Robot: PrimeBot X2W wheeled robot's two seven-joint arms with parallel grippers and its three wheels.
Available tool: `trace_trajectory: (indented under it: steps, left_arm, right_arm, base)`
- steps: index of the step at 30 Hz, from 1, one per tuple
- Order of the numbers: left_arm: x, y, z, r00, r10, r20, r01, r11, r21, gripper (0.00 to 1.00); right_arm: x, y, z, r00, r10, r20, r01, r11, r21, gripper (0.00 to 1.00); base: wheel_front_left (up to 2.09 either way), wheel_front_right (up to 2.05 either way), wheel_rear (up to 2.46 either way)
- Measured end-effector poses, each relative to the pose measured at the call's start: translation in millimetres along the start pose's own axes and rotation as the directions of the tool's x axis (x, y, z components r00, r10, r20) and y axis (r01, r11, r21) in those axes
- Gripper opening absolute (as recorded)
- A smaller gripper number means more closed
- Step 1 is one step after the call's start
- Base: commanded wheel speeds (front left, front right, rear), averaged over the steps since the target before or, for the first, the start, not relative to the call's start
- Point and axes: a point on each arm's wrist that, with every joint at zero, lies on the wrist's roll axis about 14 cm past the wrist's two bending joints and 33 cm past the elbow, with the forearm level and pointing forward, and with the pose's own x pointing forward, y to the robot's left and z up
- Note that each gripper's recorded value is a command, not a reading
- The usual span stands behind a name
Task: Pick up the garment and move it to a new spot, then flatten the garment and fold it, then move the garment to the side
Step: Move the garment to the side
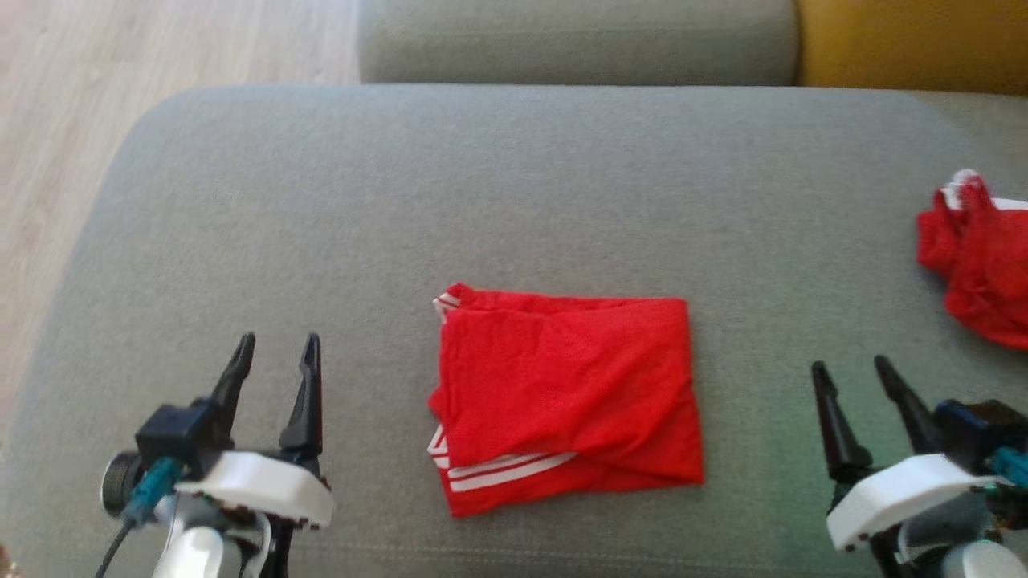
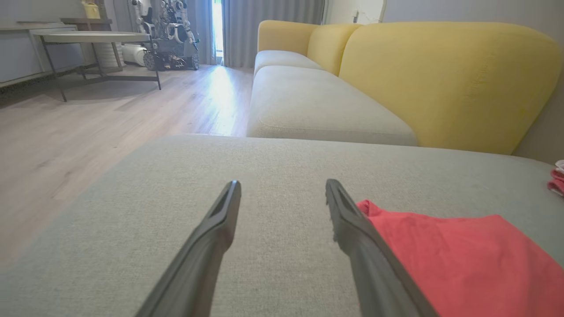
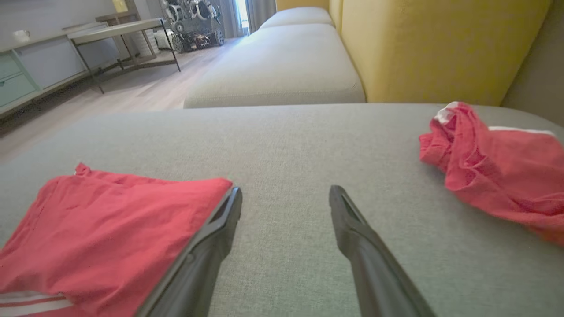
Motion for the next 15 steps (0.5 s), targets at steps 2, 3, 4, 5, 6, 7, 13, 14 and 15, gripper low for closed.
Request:
trace_trajectory:
  steps: [2,3,4,5,6,7,13,14,15]
  left_arm:
    - [2.9,3.2,3.1,1.0,0.009,0.012,-0.009,1.0,-0.002,1.0]
    - [4.0,3.7,3.6,1.0,0.01,0.016,-0.01,1.0,-0.004,1.0]
    - [4.7,3.7,3.3,1.0,0.013,0.018,-0.013,1.0,-0.007,1.0]
    - [5.8,3.5,2.7,1.0,0.017,0.018,-0.016,1.0,-0.012,1.0]
    - [6.9,3.7,2.4,1.0,0.021,0.018,-0.02,1.0,-0.017,1.0]
    - [8.2,4.1,2.2,1.0,0.023,0.019,-0.022,1.0,-0.021,1.0]
    - [15.9,15.9,4.2,0.998,0.06,0.034,-0.06,0.998,-0.024,1.0]
    - [16.5,16.8,3.7,0.997,0.067,0.034,-0.066,0.997,-0.028,1.0]
    - [17.2,17.3,3.4,0.997,0.072,0.033,-0.071,0.997,-0.031,1.0]
  right_arm:
    - [7.3,9.7,-11.8,0.998,0.03,-0.051,-0.03,1.0,0.004,1.0]
    - [11.6,15.5,-18.2,0.996,0.048,-0.081,-0.048,0.999,0.005,1.0]
    - [16.3,21.1,-22.7,0.993,0.065,-0.102,-0.065,0.998,0.007,1.0]
    - [21.7,27.1,-25.6,0.99,0.085,-0.115,-0.084,0.996,0.008,1.0]
    - [27.0,33.4,-29.0,0.986,0.105,-0.133,-0.105,0.994,0.008,1.0]
    - [32.4,39.3,-32.8,0.98,0.123,-0.153,-0.123,0.992,0.008,1.0]
    - [51.7,74.2,-70.1,0.927,0.222,-0.302,-0.219,0.975,0.043,1.0]
    - [52.4,78.8,-77.7,0.915,0.233,-0.329,-0.229,0.972,0.052,1.0]
    - [52.7,82.3,-85.1,0.903,0.241,-0.355,-0.235,0.97,0.06,1.0]
  base:
    - [0.0,0.0,0.0]
    - [0.0,0.0,0.0]
    - [0.0,0.0,0.0]
    - [0.0,0.0,0.0]
    - [0.0,0.0,0.0]
    - [0.0,0.0,0.0]
    - [0.0,0.0,0.0]
    - [0.0,0.0,0.0]
    - [0.0,0.0,0.0]
